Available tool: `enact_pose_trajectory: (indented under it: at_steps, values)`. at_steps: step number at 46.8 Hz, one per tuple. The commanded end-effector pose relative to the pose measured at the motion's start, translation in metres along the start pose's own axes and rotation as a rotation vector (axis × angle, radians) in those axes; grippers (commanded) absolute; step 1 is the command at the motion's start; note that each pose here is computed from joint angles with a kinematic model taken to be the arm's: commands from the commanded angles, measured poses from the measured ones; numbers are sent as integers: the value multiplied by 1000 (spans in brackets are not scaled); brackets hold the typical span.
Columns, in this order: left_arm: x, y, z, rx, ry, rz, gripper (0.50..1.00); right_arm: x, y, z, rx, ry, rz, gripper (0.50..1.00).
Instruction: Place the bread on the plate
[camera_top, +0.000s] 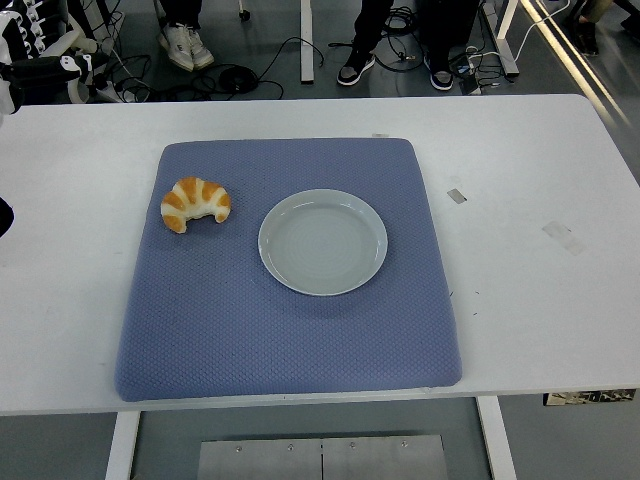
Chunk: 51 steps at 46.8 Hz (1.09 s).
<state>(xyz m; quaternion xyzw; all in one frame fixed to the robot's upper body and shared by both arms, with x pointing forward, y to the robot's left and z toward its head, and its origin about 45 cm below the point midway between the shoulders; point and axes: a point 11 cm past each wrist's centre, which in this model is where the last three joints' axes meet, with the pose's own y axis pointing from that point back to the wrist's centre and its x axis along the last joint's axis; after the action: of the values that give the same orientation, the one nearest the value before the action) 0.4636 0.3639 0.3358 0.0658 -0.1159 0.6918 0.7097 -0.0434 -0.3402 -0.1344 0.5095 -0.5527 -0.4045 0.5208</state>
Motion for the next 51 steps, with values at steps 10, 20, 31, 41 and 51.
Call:
enact_pose_trajectory:
  at_steps: [10, 20, 31, 41, 51]
  values:
    - [-5, -2, 4, 33, -14, -19, 986, 0, 0, 0, 1, 0, 0, 1000]
    - [-30, -7, 19, 145, -144, -91, 981, 0, 0, 0, 0, 0, 0, 1000]
    - [-65, -10, 41, 148, -312, -149, 983, 0, 0, 0, 0, 0, 0, 1000]
    - [-86, -5, 45, 116, -422, -196, 981, 0, 0, 0, 0, 0, 0, 1000]
    - [-108, 3, 24, 156, -538, -256, 980, 0, 0, -1, 1, 0, 0, 1000]
